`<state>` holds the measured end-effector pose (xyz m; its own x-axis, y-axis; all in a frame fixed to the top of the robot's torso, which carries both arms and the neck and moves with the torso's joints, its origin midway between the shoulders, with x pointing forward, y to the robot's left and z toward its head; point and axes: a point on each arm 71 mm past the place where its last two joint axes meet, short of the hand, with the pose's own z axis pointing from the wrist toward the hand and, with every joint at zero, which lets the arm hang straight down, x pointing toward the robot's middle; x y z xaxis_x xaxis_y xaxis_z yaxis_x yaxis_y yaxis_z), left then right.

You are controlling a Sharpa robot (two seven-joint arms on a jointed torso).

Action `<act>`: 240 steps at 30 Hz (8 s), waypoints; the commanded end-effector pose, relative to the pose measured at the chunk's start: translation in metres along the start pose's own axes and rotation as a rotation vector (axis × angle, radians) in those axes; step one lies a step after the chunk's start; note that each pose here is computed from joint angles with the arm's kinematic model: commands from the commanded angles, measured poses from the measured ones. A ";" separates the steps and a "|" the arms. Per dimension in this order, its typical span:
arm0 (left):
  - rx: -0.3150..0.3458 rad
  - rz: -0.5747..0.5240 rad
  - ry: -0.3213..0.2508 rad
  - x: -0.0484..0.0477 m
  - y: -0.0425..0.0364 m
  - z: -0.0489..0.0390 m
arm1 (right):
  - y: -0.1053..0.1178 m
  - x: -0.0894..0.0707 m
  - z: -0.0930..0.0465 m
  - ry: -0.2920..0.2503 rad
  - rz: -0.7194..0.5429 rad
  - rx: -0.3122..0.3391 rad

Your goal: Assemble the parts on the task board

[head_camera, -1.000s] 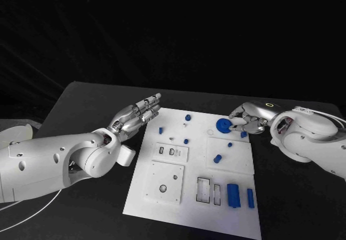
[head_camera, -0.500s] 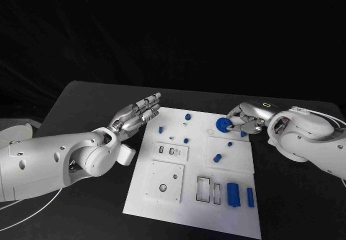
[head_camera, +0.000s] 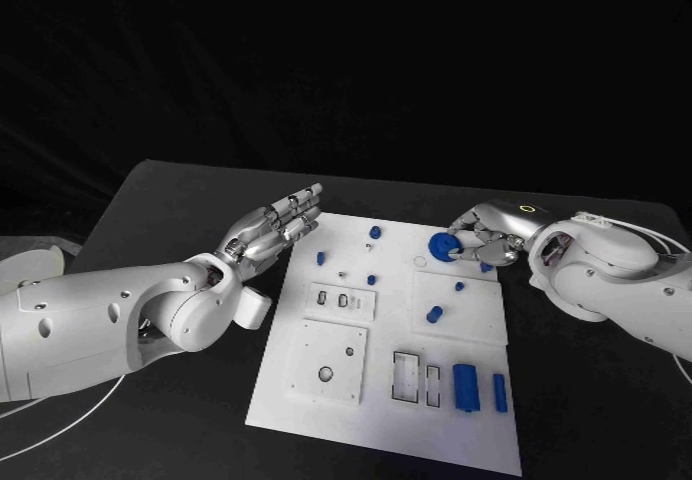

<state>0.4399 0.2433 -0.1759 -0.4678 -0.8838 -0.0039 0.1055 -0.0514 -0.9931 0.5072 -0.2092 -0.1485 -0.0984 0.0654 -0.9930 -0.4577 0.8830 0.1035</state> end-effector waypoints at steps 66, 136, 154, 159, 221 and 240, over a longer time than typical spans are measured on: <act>-0.019 -0.033 0.028 0.0019 0.0032 0.0005 | 0.010 0.010 0.005 -0.030 -0.069 -0.028; -0.005 -0.031 0.018 0.0005 0.0027 0.0011 | 0.111 0.002 0.051 0.011 0.031 -0.237; -0.011 -0.032 0.010 -0.0013 0.0034 0.0013 | 0.116 0.002 0.053 0.001 0.059 -0.247; -0.012 -0.033 0.009 -0.0016 0.0035 0.0012 | 0.115 0.001 0.052 -0.006 0.065 -0.247; -0.016 -0.040 0.007 -0.0016 0.0076 -0.0026 | -0.049 0.007 -0.069 -0.036 -0.022 0.028; -0.020 -0.045 0.007 -0.0021 0.0081 -0.0024 | -0.040 0.017 -0.062 -0.039 -0.012 0.008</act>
<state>0.4402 0.2479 -0.1853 -0.4612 -0.8868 0.0285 0.0607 -0.0636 -0.9961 0.4691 -0.2737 -0.1659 -0.0707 0.0778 -0.9945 -0.4433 0.8906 0.1012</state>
